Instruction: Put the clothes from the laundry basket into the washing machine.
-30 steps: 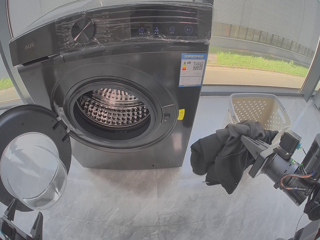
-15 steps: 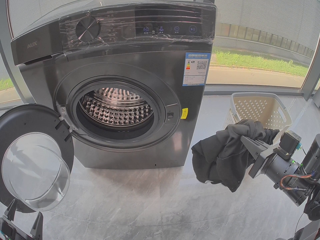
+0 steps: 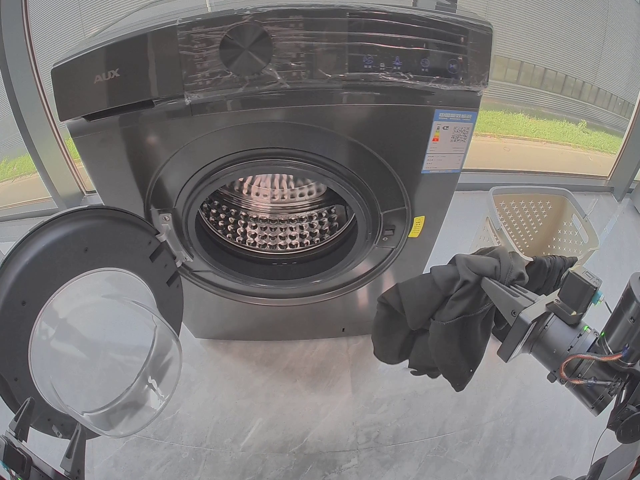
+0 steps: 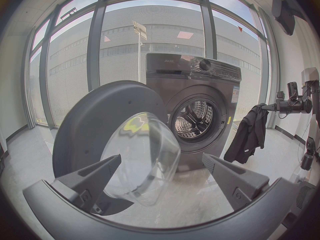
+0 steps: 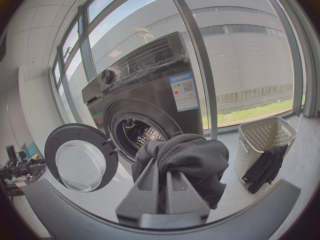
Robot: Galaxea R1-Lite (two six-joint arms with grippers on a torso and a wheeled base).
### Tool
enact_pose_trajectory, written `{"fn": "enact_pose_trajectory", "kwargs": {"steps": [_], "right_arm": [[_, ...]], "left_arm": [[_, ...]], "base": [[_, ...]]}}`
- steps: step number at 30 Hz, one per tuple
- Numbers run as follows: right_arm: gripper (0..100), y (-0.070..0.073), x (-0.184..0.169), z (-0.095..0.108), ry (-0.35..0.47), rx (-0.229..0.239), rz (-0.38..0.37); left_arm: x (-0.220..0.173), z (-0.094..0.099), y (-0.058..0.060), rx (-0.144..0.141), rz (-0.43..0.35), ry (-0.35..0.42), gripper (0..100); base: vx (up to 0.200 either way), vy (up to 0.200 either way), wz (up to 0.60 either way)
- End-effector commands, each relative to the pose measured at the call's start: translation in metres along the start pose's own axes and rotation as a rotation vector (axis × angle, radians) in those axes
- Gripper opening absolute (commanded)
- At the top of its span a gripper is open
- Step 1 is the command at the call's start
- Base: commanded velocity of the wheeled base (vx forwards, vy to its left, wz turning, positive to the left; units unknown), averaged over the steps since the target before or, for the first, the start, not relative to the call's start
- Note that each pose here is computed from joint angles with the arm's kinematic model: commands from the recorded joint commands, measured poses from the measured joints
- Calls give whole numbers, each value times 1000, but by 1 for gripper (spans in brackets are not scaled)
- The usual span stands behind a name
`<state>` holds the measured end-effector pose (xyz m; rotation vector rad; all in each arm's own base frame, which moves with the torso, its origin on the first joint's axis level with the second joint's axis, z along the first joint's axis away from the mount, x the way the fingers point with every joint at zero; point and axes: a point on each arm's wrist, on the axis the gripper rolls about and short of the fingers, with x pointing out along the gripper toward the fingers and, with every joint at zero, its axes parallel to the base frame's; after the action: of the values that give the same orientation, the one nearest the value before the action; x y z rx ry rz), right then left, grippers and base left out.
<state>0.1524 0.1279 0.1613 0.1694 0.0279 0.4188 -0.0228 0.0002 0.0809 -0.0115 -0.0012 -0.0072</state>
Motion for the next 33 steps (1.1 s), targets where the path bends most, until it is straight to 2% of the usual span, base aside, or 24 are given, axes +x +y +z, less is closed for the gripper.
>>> {"fn": "enact_pose_trajectory", "kwargs": {"steps": [1,33], "right_arm": [[0,0,-1,-2,9,-3,-2],[0,4,-4,-6,28,4,32]], "left_arm": [[0,-4,0,-1,1,-2,100],[0,-4,0,-1,3,-3,100]], "base": [[0,0,0],[0,0,0]]}}
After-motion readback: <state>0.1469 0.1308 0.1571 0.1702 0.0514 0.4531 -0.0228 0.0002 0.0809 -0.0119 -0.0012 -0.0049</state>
